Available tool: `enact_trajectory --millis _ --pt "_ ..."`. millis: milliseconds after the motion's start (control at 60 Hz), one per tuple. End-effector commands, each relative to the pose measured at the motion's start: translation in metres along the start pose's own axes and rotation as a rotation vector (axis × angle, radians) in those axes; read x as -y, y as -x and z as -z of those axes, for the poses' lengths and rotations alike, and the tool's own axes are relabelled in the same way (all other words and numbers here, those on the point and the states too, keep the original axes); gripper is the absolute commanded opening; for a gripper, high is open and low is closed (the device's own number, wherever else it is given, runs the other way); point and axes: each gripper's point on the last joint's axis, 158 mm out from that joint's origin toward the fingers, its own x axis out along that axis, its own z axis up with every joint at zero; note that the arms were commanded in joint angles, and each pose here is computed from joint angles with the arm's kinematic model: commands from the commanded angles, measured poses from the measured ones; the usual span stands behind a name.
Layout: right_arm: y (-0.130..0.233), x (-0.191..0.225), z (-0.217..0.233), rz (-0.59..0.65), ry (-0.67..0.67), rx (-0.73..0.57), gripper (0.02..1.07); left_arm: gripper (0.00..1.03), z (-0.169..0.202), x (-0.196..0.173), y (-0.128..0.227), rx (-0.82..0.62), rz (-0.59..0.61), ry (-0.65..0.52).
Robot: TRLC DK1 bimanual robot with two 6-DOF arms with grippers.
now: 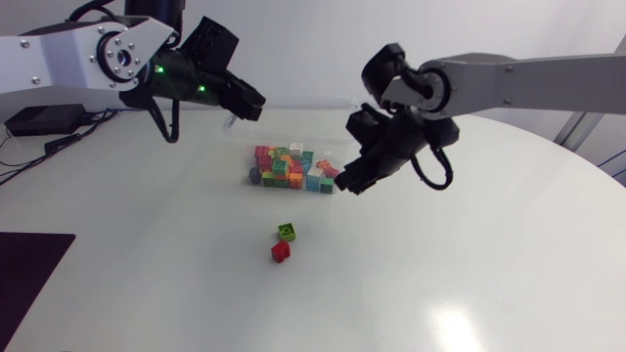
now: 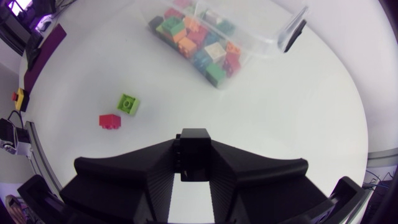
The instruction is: Place the duplo bricks in the container
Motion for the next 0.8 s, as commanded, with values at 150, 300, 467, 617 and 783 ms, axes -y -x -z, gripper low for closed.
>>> enact_trajectory --millis 150,300,467,617,783 --pt "0.046 0.0 -0.05 -0.006 -0.01 0.228 0.24 0.28 -0.004 -0.031 -0.053 0.014 -0.072 0.176" --pt "0.063 -0.001 -0.079 -0.016 -0.032 0.349 0.24 0.31 0.002 -0.045 -0.077 0.013 -0.1 0.241" --pt "0.077 0.005 -0.11 -0.005 -0.047 0.472 0.24 0.99 0.005 -0.058 -0.082 0.029 -0.168 0.277" --pt "0.073 0.013 -0.13 0.009 -0.054 0.536 0.24 0.99 -0.004 -0.058 -0.054 0.055 -0.185 0.253" --pt "0.054 0.026 -0.147 0.019 -0.078 0.575 0.24 0.99 0.011 -0.038 -0.01 0.011 -0.173 0.155"
